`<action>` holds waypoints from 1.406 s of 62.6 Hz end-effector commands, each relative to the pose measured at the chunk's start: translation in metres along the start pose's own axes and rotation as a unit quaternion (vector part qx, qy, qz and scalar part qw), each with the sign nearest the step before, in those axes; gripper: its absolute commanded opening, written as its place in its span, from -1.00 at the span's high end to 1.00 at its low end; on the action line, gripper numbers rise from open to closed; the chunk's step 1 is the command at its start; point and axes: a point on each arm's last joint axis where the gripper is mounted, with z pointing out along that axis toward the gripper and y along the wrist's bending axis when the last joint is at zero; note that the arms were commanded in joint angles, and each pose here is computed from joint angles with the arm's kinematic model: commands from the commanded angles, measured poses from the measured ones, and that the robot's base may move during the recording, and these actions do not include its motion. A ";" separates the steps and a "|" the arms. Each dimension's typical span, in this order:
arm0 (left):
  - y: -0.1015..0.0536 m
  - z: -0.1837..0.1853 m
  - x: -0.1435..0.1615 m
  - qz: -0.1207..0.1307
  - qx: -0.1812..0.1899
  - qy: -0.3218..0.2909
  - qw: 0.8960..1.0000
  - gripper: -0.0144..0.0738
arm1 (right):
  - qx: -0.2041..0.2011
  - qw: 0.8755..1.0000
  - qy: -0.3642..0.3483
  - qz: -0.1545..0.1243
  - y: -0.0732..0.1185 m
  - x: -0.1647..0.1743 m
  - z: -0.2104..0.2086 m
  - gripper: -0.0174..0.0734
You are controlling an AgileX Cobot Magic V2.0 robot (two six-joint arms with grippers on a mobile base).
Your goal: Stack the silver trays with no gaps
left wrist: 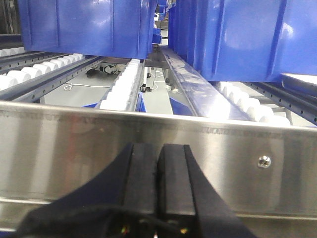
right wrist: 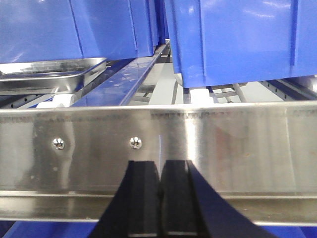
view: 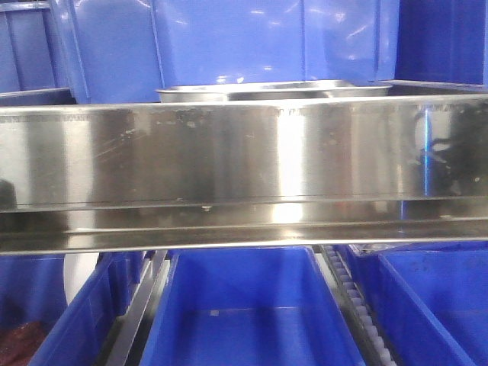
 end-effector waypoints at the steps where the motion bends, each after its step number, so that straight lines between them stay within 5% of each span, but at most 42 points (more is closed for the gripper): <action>1: 0.000 -0.004 -0.011 -0.003 0.001 -0.061 0.998 0.78 | -0.004 0.998 -0.057 -0.005 0.001 -0.010 -0.002 0.49; 39: 0.000 -0.004 -0.012 -0.004 0.001 -0.067 0.998 0.78 | -0.004 0.998 -0.061 -0.005 0.001 -0.011 -0.002 0.49; 49: 0.000 -0.004 -0.016 -0.059 0.003 -0.081 0.995 0.78 | -0.005 0.994 -0.111 0.000 0.001 -0.020 -0.004 0.49; 63: -0.004 -0.022 -0.076 -0.064 0.017 -0.143 0.988 0.78 | -0.018 0.991 -0.129 0.015 0.010 -0.078 -0.022 0.47; 69: -0.008 -0.037 -0.116 -0.061 0.029 -0.153 0.986 0.74 | -0.024 0.994 -0.110 0.013 0.016 -0.112 -0.033 0.23; 74: -0.011 -0.045 -0.145 -0.059 0.037 -0.151 0.986 0.58 | -0.026 0.995 -0.097 0.012 0.021 -0.138 -0.038 -0.11; 81: -0.014 -0.044 -0.182 -0.058 0.042 -0.138 0.988 -0.02 | -0.028 0.995 -0.090 0.011 0.026 -0.174 -0.035 -0.66; 88: -0.016 -0.026 -0.210 -0.056 0.043 -0.102 0.992 -0.53 | -0.024 0.997 -0.068 0.004 0.028 -0.199 -0.015 -0.75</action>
